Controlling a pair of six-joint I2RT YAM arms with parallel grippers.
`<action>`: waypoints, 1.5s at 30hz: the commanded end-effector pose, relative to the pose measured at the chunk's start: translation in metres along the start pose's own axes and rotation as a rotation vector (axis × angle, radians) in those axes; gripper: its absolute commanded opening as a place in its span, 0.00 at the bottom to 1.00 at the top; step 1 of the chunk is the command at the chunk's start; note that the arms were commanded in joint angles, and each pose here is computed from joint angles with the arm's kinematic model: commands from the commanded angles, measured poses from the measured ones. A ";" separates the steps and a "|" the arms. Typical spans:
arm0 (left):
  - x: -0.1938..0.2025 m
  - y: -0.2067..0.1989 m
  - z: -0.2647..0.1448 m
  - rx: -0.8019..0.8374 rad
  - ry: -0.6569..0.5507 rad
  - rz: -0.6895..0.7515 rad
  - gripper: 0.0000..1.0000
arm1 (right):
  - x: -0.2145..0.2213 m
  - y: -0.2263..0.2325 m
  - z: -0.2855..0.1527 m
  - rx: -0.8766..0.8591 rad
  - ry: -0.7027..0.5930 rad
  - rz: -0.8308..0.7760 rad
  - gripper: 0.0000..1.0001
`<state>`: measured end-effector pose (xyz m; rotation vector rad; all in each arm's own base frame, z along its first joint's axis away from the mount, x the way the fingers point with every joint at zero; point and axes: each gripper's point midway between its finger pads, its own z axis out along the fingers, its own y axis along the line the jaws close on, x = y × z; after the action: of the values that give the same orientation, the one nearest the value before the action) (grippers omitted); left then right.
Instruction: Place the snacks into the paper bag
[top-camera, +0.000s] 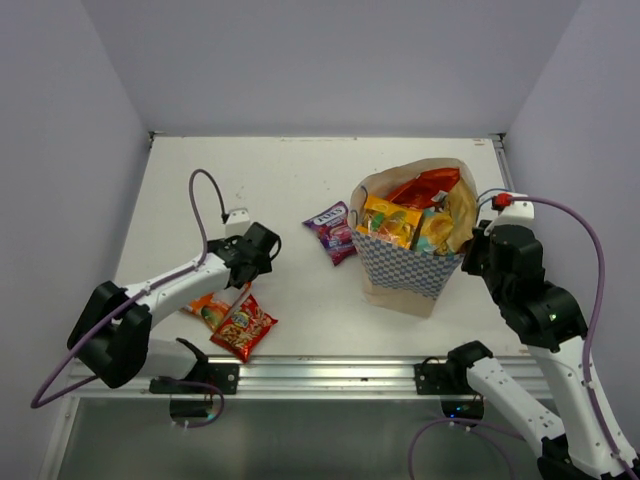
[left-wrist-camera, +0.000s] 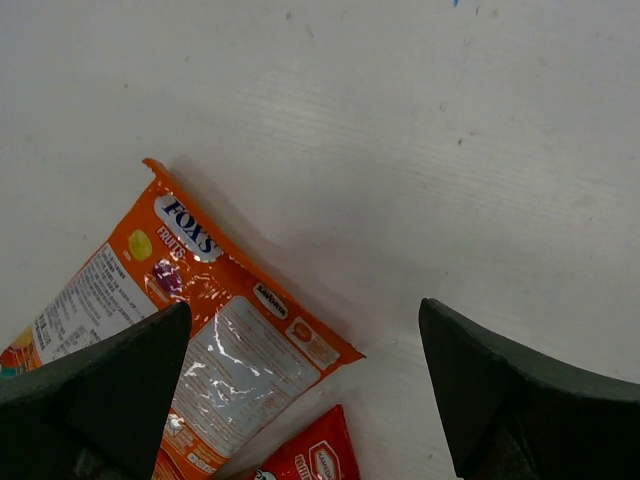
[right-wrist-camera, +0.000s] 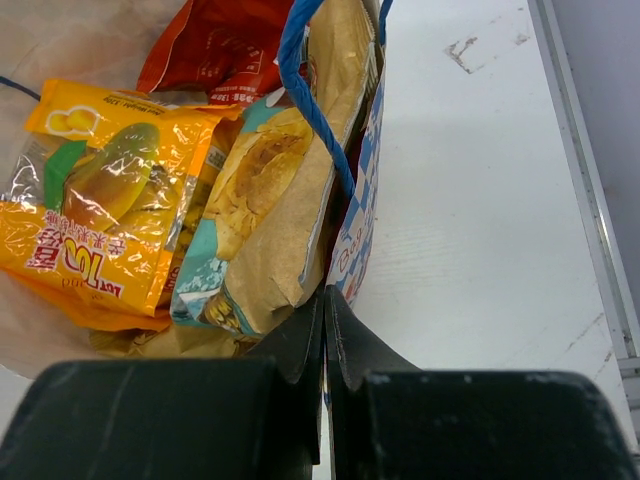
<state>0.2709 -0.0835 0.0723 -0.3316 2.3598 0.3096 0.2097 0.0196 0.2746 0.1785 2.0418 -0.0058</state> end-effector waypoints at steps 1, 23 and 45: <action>0.023 -0.001 0.008 -0.002 0.063 -0.070 1.00 | -0.004 0.007 -0.003 -0.044 -0.017 -0.001 0.00; 0.055 -0.015 0.029 0.076 0.119 -0.074 0.00 | -0.003 0.005 -0.001 -0.028 -0.017 0.000 0.00; -0.217 -0.156 -0.261 0.935 -0.523 -0.019 0.00 | 0.000 0.005 0.005 -0.012 0.009 -0.013 0.00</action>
<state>0.3048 -0.2541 0.3208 0.0777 1.9154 -0.5235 0.2103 0.0214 0.2758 0.1744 2.0369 0.0060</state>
